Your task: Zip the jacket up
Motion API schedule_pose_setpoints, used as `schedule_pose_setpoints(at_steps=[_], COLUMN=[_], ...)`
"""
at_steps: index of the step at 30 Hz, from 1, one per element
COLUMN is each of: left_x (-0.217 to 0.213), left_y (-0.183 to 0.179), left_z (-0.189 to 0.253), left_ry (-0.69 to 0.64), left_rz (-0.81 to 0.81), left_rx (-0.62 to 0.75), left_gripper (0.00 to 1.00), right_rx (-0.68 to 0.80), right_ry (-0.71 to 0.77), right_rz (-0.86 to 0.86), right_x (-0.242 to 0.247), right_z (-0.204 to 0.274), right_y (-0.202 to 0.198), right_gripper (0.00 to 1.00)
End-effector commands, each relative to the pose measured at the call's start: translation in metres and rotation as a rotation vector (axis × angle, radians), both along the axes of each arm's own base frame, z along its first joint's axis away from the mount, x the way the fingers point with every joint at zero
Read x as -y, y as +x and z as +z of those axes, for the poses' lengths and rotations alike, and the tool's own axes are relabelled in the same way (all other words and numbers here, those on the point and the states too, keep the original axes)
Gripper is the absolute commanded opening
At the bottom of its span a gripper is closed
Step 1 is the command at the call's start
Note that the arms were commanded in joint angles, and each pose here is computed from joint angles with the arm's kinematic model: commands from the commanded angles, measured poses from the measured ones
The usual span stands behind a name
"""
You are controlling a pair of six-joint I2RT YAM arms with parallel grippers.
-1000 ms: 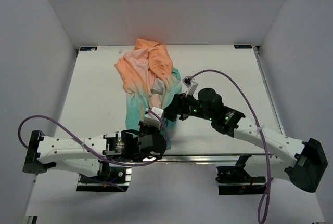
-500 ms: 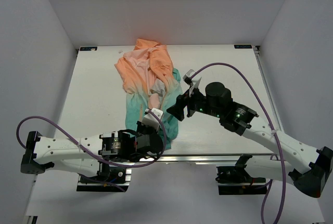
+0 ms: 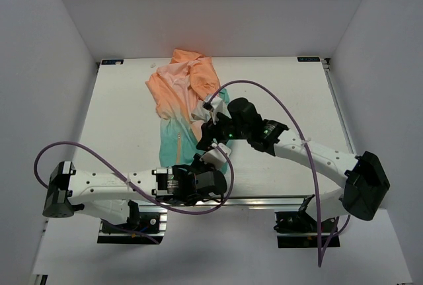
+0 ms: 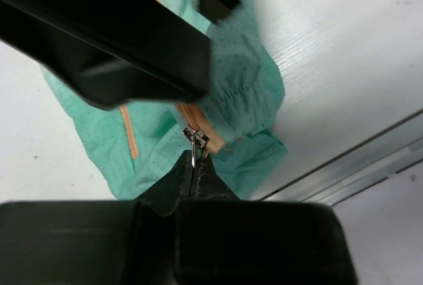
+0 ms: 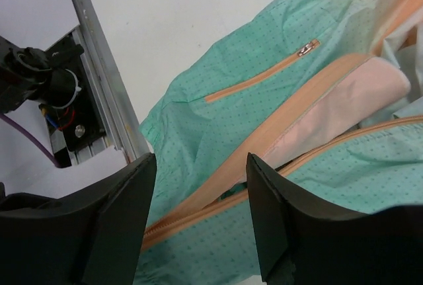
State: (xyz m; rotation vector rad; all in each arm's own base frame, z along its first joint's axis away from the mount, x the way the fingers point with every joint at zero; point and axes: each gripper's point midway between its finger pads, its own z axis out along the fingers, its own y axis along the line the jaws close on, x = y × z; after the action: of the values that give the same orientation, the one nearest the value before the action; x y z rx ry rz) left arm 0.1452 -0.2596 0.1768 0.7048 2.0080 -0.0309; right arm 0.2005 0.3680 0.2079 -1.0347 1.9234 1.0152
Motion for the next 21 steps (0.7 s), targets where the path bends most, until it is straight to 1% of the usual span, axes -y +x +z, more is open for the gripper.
schedule_pose_setpoints(at_steps=[1, 3, 5, 6, 8, 9, 13, 14, 19, 21], left_x=[0.0, -0.003, -0.008, -0.009, -0.01, -0.011, -0.012, -0.011, -0.004, -0.003], left_y=[0.013, 0.021, 0.028, 0.03, 0.033, 0.033, 0.036, 0.036, 0.032, 0.031], left_z=[0.023, 0.029, 0.031, 0.033, 0.035, 0.036, 0.036, 0.036, 0.031, 0.03], left_ry=[-0.043, -0.062, -0.074, -0.066, -0.074, -0.066, -0.048, -0.045, -0.036, -0.034], left_rz=[0.019, 0.031, 0.04, 0.028, 0.023, 0.013, 0.012, 0.013, -0.029, -0.038], left_rx=[0.039, 0.042, 0.034, 0.036, 0.031, 0.032, 0.031, 0.031, 0.001, 0.0], left_gripper=[0.0, 0.0, 0.0, 0.0, 0.0, 0.0, 0.0, 0.0, 0.0, 0.0], right_rx=[0.015, -0.017, -0.038, -0.057, -0.072, -0.081, -0.065, -0.047, -0.039, -0.029], right_ry=[0.039, 0.014, 0.006, -0.019, -0.024, -0.039, 0.003, 0.032, 0.049, 0.076], right_rz=[0.013, -0.016, -0.061, -0.078, -0.131, -0.149, -0.187, -0.189, -0.219, -0.229], right_x=[0.0, 0.008, 0.016, 0.023, 0.033, 0.039, 0.047, 0.044, 0.048, 0.048], right_z=[0.01, -0.009, -0.016, -0.03, -0.035, -0.043, -0.039, -0.032, -0.028, -0.016], right_y=[-0.003, -0.005, -0.005, -0.008, -0.004, -0.005, -0.002, 0.0, 0.01, 0.016], right_gripper=[0.62, 0.6, 0.59, 0.57, 0.56, 0.53, 0.51, 0.51, 0.49, 0.49])
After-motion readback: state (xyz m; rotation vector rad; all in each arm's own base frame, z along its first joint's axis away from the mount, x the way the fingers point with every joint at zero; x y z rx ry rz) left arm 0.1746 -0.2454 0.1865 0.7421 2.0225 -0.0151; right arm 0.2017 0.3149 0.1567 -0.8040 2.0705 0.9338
